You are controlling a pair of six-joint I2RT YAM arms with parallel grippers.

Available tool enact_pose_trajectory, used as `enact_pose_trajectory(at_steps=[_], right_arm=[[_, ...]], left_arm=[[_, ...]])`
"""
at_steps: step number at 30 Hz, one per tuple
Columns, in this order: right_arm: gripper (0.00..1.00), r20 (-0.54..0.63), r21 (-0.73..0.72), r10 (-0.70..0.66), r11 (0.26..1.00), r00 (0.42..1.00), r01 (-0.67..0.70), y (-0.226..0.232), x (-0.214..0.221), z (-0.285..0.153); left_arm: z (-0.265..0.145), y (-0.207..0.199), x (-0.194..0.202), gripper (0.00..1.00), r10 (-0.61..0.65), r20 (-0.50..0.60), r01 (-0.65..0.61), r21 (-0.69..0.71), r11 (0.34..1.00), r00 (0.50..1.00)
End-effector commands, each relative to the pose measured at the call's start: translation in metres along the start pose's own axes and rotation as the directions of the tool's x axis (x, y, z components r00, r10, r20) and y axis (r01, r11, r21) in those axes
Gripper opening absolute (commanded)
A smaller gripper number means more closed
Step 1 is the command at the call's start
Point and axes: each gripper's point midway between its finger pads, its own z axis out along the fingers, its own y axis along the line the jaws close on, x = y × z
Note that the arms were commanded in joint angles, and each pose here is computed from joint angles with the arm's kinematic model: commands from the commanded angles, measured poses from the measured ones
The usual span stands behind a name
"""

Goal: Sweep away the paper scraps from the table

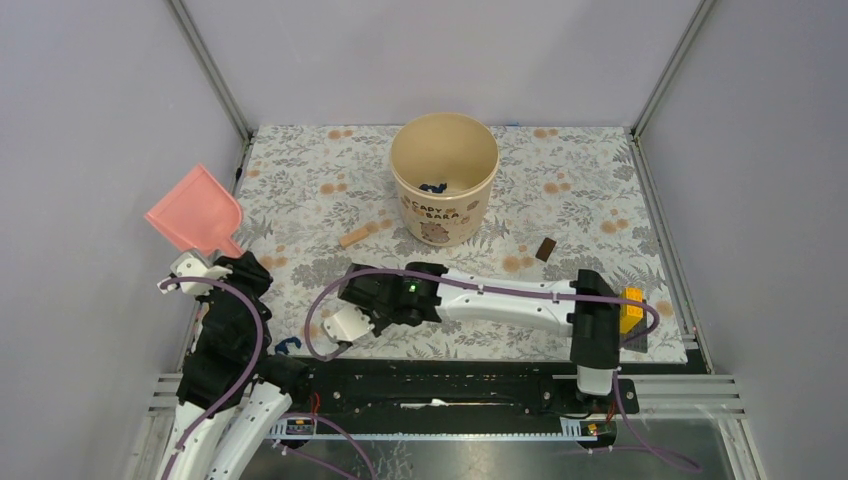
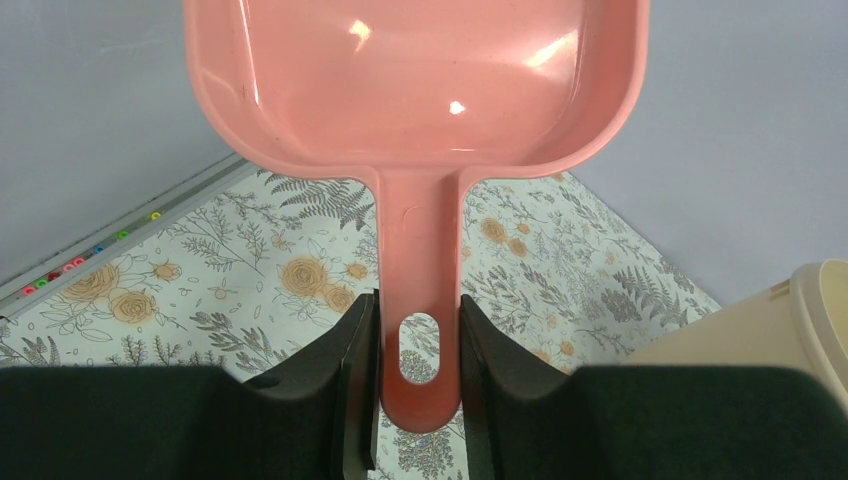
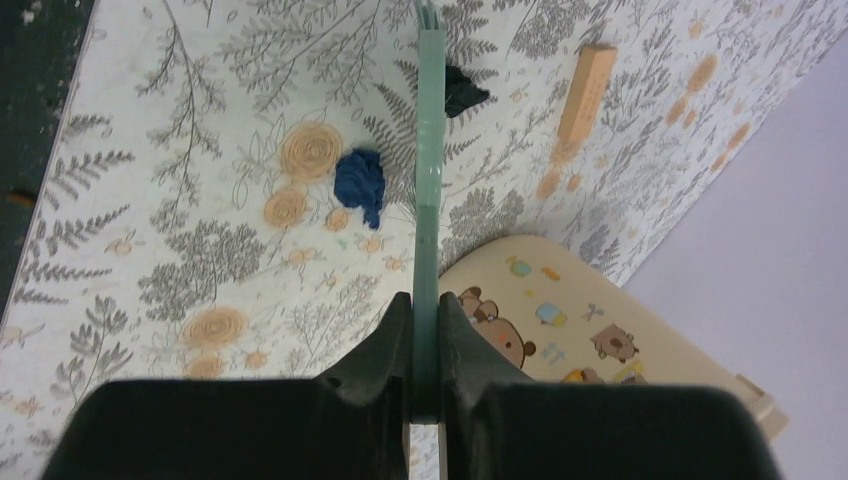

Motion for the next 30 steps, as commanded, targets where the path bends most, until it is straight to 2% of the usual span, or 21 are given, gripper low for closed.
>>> enact_pose_trajectory(at_steps=[1, 10, 14, 16, 20, 23, 25, 27, 30], right_arm=[[0.00, -0.009, 0.052, 0.032, 0.998, 0.999, -0.032, -0.014, 0.016, -0.051], [0.00, -0.024, 0.028, 0.134, 0.991, 0.991, -0.133, 0.017, 0.055, -0.092], [0.00, 0.048, 0.058, 0.267, 0.961, 0.963, -0.269, 0.011, 0.071, -0.125], [0.00, 0.112, 0.058, 0.363, 0.927, 0.925, -0.371, 0.002, 0.074, -0.136], [0.00, 0.260, 0.002, 0.553, 0.819, 0.791, -0.573, -0.009, 0.062, -0.148], [0.00, 0.327, -0.147, 0.690, 0.712, 0.646, -0.686, -0.012, 0.040, -0.140], [0.00, 0.327, -0.255, 0.791, 0.600, 0.517, -0.758, -0.019, 0.029, -0.129], [0.00, 0.302, -0.334, 0.886, 0.445, 0.353, -0.831, -0.031, 0.026, -0.109], [0.00, 0.233, -0.441, 0.962, 0.234, 0.141, -0.866, -0.039, 0.024, -0.072]], left_arm=[[0.005, -0.010, 0.002, 0.00, 0.014, -0.004, -0.013, 0.025, 1.000, 1.000], [0.013, -0.033, 0.021, 0.00, 0.102, -0.082, -0.093, 0.100, 0.991, 0.991], [0.011, -0.052, 0.027, 0.00, 0.148, -0.138, -0.123, 0.175, 0.977, 0.979], [0.007, -0.065, 0.023, 0.00, 0.158, -0.178, -0.117, 0.218, 0.969, 0.971], [-0.006, -0.077, 0.021, 0.00, 0.208, -0.298, -0.135, 0.247, 0.960, 0.932], [-0.015, -0.082, 0.021, 0.00, 0.250, -0.364, -0.153, 0.275, 0.949, 0.897], [-0.021, -0.084, 0.024, 0.00, 0.287, -0.412, -0.173, 0.292, 0.941, 0.865], [-0.028, -0.083, 0.025, 0.00, 0.311, -0.447, -0.184, 0.305, 0.934, 0.839], [-0.036, -0.081, 0.020, 0.00, 0.309, -0.465, -0.174, 0.311, 0.934, 0.830]])
